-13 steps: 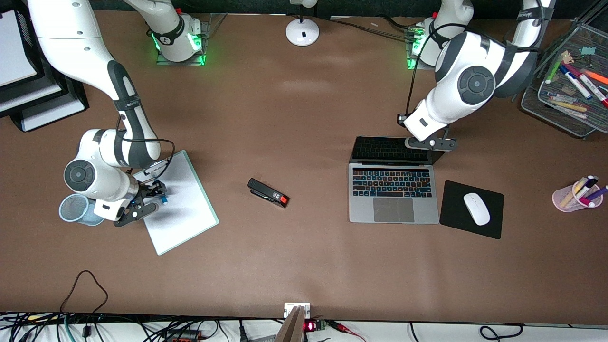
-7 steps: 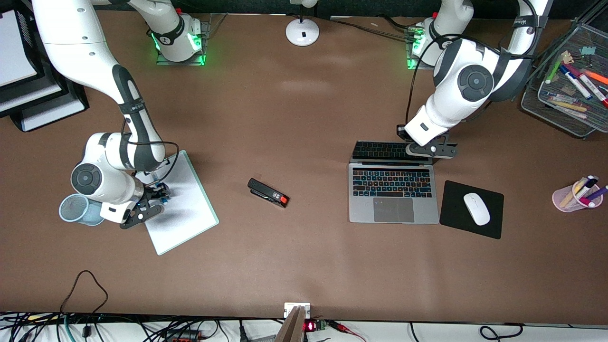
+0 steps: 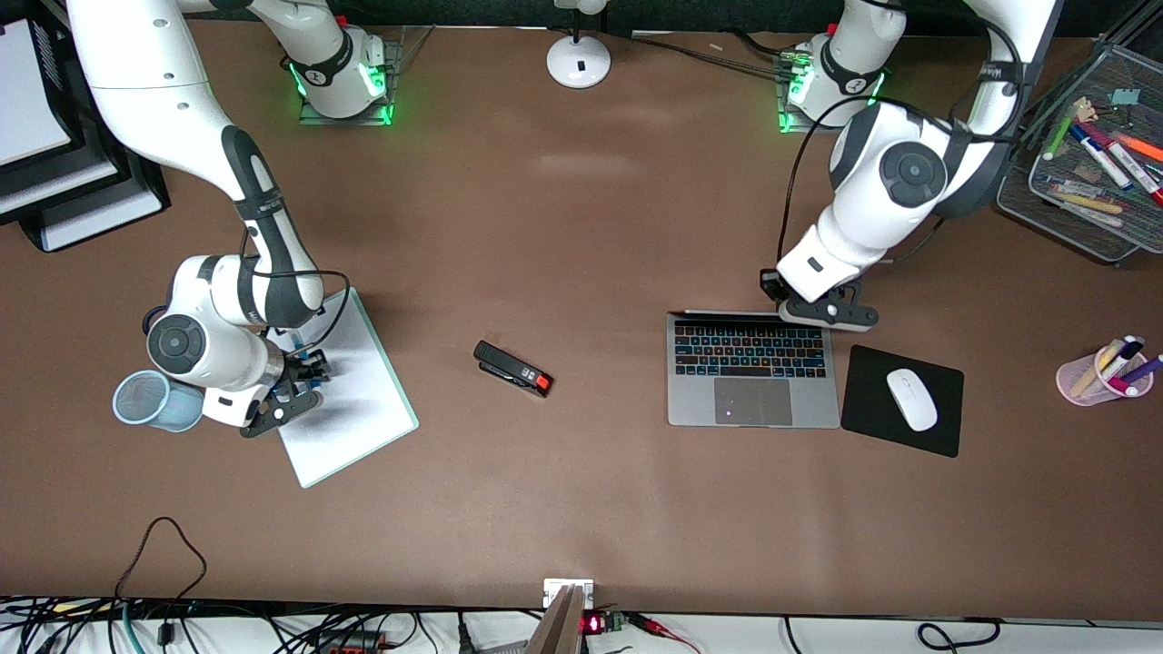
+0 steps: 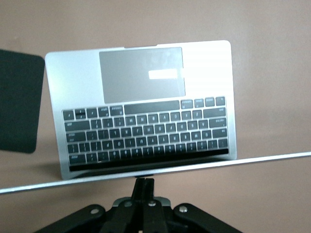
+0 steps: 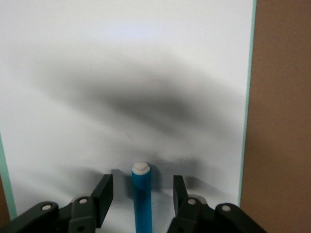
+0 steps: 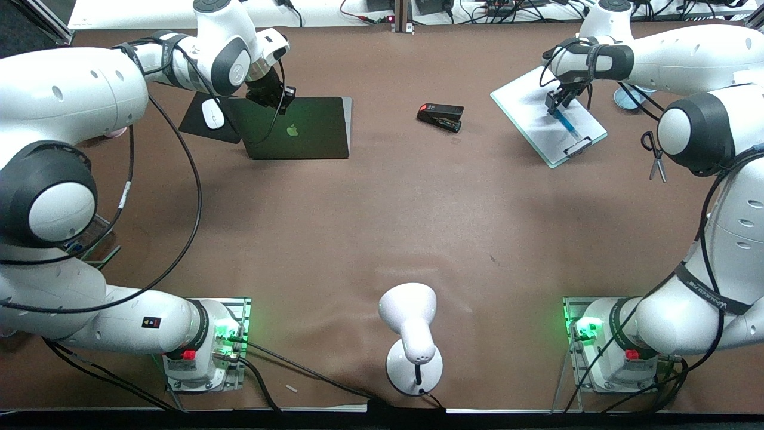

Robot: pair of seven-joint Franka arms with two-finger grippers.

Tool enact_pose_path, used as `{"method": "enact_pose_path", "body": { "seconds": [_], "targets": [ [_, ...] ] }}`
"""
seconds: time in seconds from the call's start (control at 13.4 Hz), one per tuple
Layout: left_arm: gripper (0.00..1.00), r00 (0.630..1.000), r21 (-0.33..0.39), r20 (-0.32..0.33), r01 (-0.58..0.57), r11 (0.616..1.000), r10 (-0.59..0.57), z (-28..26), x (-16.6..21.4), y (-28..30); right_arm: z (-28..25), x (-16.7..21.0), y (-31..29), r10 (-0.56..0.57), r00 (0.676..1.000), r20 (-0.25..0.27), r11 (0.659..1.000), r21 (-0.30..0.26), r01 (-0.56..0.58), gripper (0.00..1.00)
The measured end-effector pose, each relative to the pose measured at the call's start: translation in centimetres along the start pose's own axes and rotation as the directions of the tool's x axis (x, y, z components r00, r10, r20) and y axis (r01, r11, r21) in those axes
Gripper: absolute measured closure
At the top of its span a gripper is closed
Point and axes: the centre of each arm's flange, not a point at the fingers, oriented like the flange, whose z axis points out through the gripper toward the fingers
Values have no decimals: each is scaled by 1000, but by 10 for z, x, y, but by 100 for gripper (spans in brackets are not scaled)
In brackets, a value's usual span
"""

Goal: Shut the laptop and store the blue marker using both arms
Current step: 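Push the laptop lid down shut with the left gripper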

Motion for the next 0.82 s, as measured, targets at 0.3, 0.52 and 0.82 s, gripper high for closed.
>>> {"method": "enact_pose_path", "body": {
  "seconds": [0.3, 0.52, 0.82],
  "targets": [
    [99, 1000, -21, -10, -17, 1000, 17, 10, 30, -6, -1, 1, 0, -1, 1000, -2, 1000, -1, 1, 49],
    [99, 999, -39, -7, -37, 999, 37, 26, 51, -5, 0, 1, 0, -1, 1000, -1, 1000, -1, 1, 55],
    [99, 999, -59, -12, -48, 997, 47, 47, 72, -6, 7, 0, -1, -1, 1000, 8, 1000, 2, 1, 59]
  ]
}}
